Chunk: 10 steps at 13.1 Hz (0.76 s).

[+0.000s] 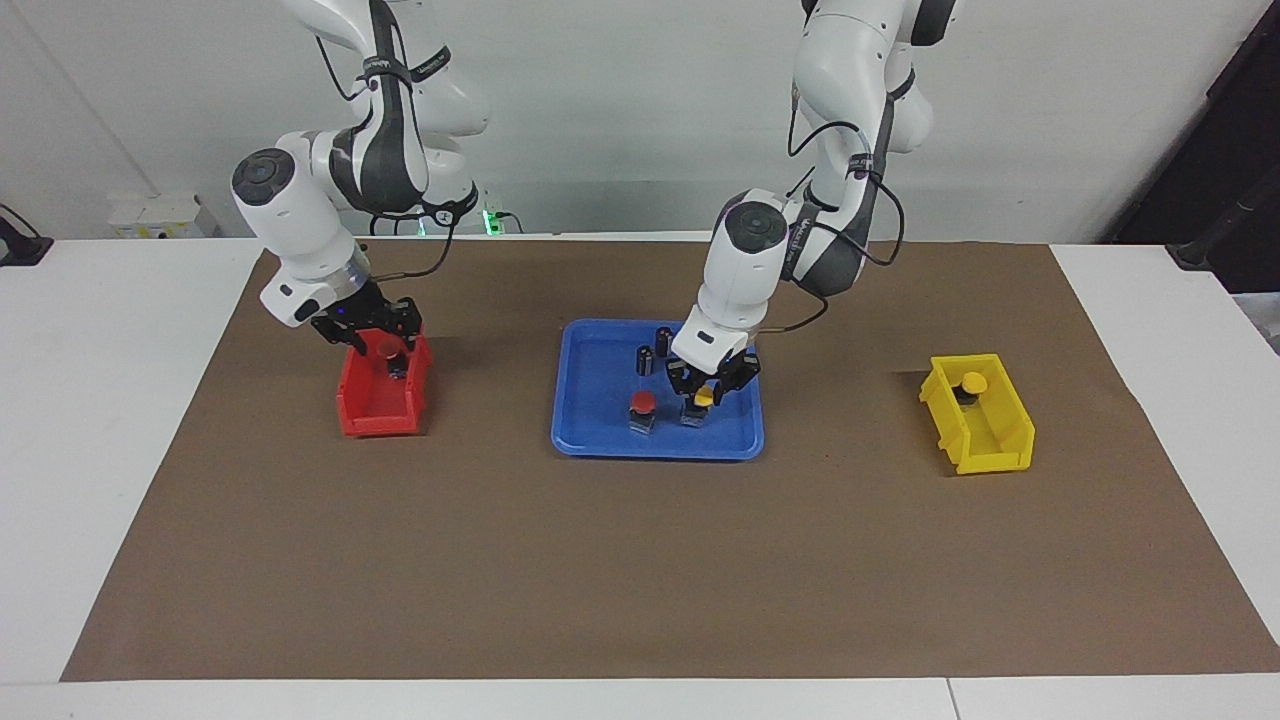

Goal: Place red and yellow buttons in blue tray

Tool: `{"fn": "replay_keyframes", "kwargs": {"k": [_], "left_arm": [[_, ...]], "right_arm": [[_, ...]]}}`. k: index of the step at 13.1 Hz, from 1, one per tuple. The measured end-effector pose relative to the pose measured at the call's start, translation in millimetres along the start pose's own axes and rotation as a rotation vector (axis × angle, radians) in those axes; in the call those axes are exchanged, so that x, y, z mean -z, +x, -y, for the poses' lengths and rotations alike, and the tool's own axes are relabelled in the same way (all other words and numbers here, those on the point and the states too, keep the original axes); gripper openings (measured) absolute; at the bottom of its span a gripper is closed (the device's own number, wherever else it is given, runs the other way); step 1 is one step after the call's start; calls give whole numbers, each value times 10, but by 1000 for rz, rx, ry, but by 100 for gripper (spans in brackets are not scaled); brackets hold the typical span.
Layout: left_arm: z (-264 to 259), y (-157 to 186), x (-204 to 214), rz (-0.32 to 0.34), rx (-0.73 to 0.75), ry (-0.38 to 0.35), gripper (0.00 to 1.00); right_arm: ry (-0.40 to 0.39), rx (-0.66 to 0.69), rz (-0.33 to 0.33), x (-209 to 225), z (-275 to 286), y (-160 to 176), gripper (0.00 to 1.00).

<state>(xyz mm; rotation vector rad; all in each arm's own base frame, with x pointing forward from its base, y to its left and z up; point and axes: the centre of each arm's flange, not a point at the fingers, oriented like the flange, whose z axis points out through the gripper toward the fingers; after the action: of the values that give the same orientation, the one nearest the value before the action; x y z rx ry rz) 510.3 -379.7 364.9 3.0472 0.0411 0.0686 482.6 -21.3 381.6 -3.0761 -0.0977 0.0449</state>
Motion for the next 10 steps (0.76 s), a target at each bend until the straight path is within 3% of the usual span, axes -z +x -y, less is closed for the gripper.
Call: {"fn": "replay_keyframes", "kwargs": {"k": [1,3,5,7,10], "left_arm": [[3,-3,-1,5,1,4,46],[-2,-25,62,50,-1,32,71],[6,-6,388,118,0,75,97],[286,146,917,138,-7,117,100],[1437,537,1669,130,-70,124,100]], "right_arm": [[-1,2,-5,-63,-64,-33,75],[-2,0,-5,-146,-107,-79,70],[-5,-1,-13,-198,-107,-105,69],[-4,0,-5,-260,-107,-143,67],[-3,-1,7,-316,-106,-185,64]]}}
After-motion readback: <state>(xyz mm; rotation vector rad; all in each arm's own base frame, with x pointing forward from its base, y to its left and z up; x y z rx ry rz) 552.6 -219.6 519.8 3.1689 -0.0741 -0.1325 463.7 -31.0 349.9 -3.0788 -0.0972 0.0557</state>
